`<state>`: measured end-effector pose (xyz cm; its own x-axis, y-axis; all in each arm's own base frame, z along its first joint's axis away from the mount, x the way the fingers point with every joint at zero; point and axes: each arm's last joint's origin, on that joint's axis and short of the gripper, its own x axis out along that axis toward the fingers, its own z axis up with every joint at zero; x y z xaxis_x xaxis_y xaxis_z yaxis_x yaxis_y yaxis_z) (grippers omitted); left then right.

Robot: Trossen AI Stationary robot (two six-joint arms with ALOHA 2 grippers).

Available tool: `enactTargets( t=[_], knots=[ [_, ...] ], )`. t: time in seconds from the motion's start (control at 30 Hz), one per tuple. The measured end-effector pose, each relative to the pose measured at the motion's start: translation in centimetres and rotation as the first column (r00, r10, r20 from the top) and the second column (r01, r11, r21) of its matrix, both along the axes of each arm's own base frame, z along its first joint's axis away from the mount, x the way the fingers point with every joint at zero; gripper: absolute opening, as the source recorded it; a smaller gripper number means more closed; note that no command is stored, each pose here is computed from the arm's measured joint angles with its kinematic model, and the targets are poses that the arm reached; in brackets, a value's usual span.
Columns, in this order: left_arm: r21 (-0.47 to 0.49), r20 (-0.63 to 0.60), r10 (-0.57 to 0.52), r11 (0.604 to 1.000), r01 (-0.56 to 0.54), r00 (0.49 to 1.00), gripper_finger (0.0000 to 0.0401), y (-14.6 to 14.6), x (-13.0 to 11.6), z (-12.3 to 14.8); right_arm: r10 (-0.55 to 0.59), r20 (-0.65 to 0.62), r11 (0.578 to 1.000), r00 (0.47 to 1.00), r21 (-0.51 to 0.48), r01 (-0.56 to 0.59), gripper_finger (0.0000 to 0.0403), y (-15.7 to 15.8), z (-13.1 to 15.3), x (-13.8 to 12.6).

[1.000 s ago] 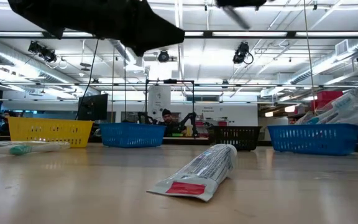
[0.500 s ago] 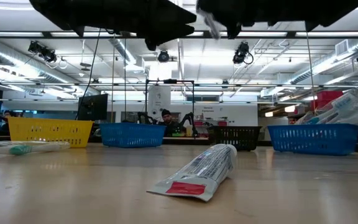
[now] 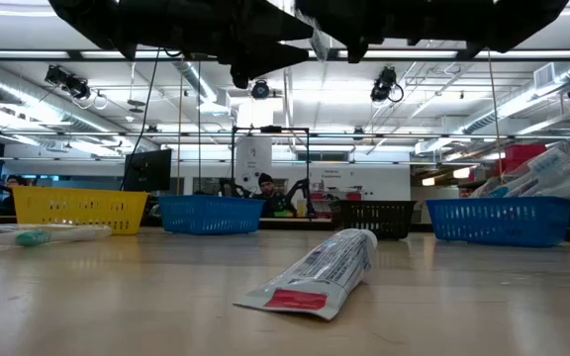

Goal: Pick & Place Travel size toiletries
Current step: Put the silver nail cutter into the yellow bin

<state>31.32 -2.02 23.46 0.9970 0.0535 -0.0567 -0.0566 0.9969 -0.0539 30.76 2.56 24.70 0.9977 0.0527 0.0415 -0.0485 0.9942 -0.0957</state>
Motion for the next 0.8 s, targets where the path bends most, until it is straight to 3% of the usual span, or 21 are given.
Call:
enactTargets(
  t=[0.37, 0.63, 0.8],
  knots=[
    [0.046, 0.012, -0.004, 0.999, 0.003, 1.0, 0.0227, -0.2, 0.0, 0.1, -0.026, -0.018, 1.0, 0.999, -0.009, 0.026, 0.0067, -0.1, -0.6, 2.5],
    [0.013, -0.02, 0.031, 0.999, -0.031, 0.999, 0.0127, -0.1, 0.0, -0.2, -0.057, -0.021, 0.998, 0.998, -0.009, 0.057, 0.0069, -0.2, -0.7, 2.5],
    [0.011, -0.036, 0.035, 0.999, -0.034, 0.999, 0.0072, -0.1, -0.1, -0.3, -0.06, -0.025, 0.998, 0.998, -0.009, 0.06, 0.009, -0.2, -0.7, 2.5]
  ],
)
